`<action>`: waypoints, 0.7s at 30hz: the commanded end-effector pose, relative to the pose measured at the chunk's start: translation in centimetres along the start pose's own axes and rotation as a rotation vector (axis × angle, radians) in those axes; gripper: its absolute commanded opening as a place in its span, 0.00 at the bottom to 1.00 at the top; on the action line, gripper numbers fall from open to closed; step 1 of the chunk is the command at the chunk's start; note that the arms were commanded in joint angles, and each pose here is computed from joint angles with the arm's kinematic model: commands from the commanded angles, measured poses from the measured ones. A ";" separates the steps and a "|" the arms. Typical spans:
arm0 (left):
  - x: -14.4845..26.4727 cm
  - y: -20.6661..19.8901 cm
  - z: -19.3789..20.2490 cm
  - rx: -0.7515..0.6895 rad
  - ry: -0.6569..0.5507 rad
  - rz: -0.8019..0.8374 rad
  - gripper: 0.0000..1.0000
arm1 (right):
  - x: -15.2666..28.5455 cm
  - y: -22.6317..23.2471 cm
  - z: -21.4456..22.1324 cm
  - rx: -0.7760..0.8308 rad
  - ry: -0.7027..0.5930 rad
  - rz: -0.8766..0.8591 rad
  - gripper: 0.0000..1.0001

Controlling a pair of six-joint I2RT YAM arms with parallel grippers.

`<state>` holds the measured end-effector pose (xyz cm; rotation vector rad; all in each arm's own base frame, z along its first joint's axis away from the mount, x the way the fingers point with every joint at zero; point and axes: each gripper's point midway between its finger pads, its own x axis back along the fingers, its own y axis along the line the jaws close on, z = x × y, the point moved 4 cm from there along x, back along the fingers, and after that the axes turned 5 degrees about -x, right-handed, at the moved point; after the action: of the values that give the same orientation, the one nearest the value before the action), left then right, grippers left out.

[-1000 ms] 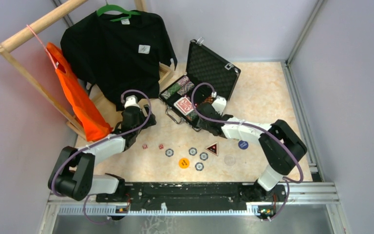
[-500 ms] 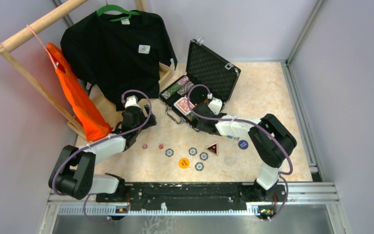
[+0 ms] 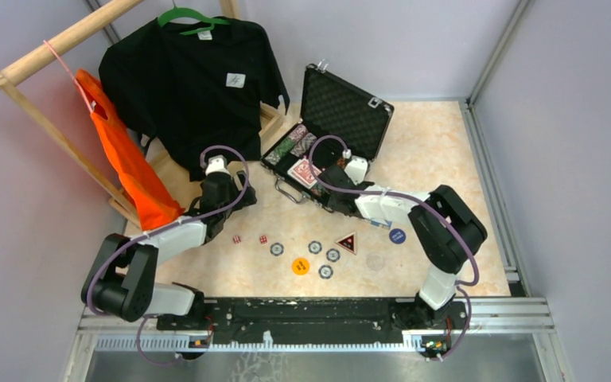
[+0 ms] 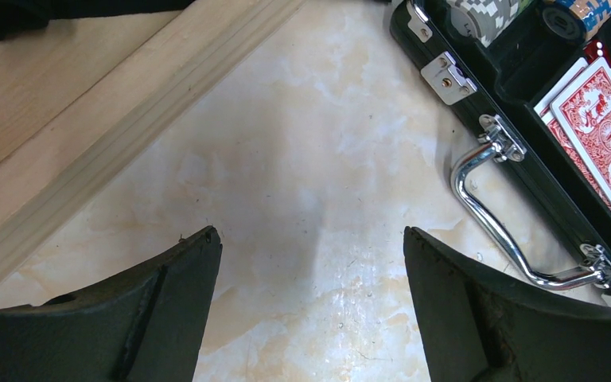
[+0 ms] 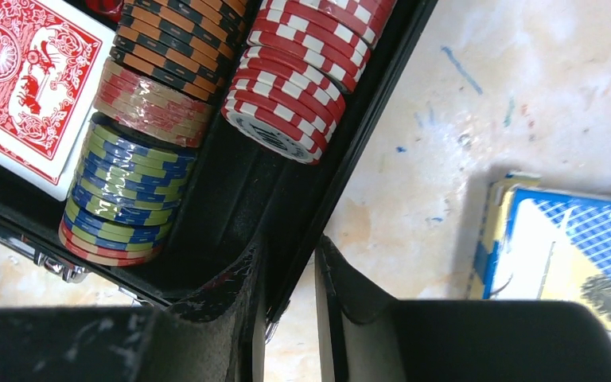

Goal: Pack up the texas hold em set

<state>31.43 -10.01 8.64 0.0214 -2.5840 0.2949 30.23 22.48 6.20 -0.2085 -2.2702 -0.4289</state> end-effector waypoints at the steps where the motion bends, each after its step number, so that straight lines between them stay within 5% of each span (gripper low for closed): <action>1: -0.1 -0.6 -0.9 0.012 -0.010 0.018 0.90 | 1.2 -1.5 -3.6 0.076 -0.093 0.058 0.00; 8: -0.1 -0.7 -0.8 0.010 -0.008 0.027 0.91 | 0.7 -4.1 -5.0 0.151 -0.116 0.146 0.00; 21: -0.3 -1.0 -0.4 0.008 0.003 0.052 0.93 | -1.3 -9.0 -9.8 -0.016 -0.099 0.188 0.00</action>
<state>31.25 -10.42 8.26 -0.0161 -2.5628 0.2990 33.83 13.33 7.06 -0.3783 -2.2624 -0.3494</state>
